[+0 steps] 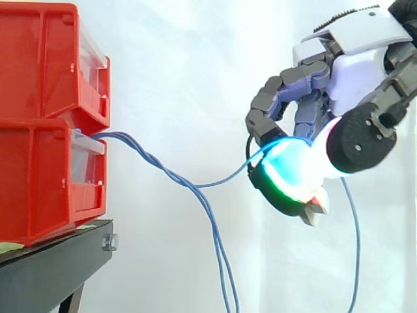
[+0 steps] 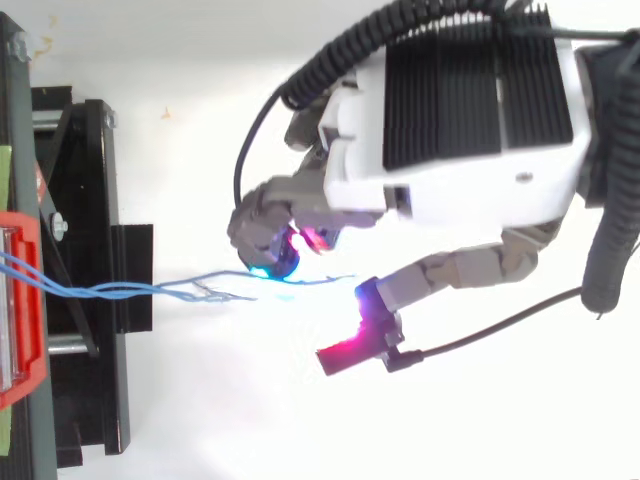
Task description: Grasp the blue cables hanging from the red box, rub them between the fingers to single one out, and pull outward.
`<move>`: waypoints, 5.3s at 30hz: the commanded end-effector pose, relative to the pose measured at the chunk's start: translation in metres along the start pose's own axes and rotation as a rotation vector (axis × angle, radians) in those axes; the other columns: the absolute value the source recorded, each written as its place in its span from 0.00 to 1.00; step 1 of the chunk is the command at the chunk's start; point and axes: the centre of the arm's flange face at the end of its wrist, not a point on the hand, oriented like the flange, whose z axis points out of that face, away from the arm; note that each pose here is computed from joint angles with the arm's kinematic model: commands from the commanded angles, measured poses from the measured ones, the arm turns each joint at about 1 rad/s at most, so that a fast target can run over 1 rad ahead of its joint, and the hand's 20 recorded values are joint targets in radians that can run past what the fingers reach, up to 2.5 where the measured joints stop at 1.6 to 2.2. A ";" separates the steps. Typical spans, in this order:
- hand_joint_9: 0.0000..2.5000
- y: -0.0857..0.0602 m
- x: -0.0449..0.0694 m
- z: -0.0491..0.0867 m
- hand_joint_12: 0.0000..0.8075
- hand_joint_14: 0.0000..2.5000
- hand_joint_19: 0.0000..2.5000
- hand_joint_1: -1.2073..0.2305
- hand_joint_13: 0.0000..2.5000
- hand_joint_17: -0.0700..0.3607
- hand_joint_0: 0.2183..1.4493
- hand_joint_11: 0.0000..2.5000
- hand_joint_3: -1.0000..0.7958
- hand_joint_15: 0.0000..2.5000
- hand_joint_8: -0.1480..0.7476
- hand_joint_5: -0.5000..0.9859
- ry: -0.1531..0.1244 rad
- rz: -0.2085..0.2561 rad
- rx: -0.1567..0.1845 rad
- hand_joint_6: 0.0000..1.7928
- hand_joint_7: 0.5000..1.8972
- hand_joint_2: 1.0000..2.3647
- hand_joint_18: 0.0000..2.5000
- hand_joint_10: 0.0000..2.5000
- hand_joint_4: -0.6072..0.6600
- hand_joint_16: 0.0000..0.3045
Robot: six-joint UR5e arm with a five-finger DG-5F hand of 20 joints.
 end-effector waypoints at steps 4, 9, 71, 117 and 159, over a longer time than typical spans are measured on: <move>0.40 -0.015 -0.008 -0.002 0.42 0.01 0.20 0.31 0.33 0.39 0.31 0.30 0.42 0.25 0.43 0.25 -0.089 1.135 0.047 0.51 0.38 0.01 0.25 0.01 0.52 0.14; 0.40 -0.044 0.004 -0.004 0.42 0.01 0.20 0.31 0.33 0.39 0.31 0.30 0.41 0.25 0.43 0.25 -0.109 1.156 0.110 0.50 0.38 0.01 0.25 0.01 0.53 0.14; 0.40 -0.104 0.101 0.006 0.42 0.01 0.21 0.34 0.32 0.40 0.29 0.29 0.34 0.25 0.43 0.25 -0.107 1.224 0.126 0.47 0.38 0.01 0.23 0.01 0.54 0.15; 0.46 -0.077 0.037 -0.002 0.44 0.01 0.21 0.46 0.35 0.42 0.24 0.44 0.28 0.29 0.44 0.25 -0.224 0.890 0.281 0.43 0.30 0.00 0.24 0.01 0.57 0.16; 0.46 -0.037 0.055 -0.003 0.47 0.01 0.18 0.27 0.37 0.44 0.32 0.37 0.55 0.28 0.47 0.27 -0.162 0.965 0.296 0.51 0.44 0.01 0.30 0.01 0.48 0.18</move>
